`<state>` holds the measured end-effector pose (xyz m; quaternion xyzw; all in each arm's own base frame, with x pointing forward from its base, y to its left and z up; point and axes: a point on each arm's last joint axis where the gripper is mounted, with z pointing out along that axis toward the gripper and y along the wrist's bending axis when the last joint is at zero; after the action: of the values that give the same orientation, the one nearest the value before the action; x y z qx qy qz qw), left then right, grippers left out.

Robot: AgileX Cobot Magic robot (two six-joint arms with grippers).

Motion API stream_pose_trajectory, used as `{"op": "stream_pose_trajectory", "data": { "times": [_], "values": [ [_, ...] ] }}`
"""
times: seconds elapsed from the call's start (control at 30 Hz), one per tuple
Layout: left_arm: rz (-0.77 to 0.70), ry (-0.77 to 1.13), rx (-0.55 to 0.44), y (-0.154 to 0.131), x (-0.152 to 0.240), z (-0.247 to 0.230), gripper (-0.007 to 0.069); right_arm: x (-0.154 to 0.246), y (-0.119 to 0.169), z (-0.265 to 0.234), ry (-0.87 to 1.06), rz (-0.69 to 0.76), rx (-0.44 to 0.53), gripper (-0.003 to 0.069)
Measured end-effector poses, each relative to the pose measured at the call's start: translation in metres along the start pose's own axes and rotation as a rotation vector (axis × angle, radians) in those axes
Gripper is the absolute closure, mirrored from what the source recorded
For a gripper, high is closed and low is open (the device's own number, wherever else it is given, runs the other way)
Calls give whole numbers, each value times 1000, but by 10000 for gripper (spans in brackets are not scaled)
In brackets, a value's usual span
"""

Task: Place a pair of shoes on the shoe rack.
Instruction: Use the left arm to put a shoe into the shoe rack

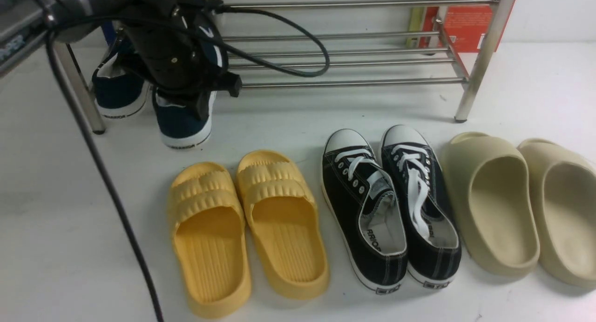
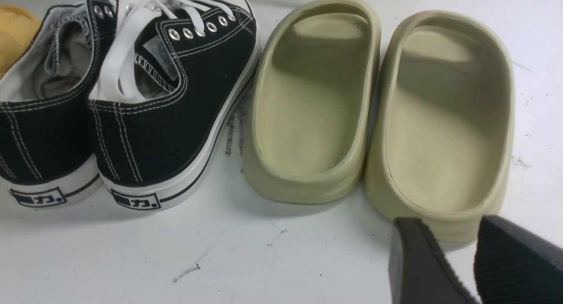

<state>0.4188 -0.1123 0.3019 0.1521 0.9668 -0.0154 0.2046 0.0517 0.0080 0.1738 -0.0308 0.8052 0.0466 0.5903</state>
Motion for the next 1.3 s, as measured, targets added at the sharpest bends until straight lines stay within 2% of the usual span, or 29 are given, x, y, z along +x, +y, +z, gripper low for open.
{"op": "stream_pose_trajectory", "data": {
  "times": [0.17,0.37,0.6,1.3],
  "values": [
    [51,-50,-34,5,-26,14,622,0,0,0,0,0,0,419],
    [20,-85,-47,24,-48,39,622,0,0,0,0,0,0,419],
    [-15,-97,-46,38,-50,51,622,0,0,0,0,0,0,419],
    [12,-125,-50,42,-53,66,622,0,0,0,0,0,0,419]
  ]
}}
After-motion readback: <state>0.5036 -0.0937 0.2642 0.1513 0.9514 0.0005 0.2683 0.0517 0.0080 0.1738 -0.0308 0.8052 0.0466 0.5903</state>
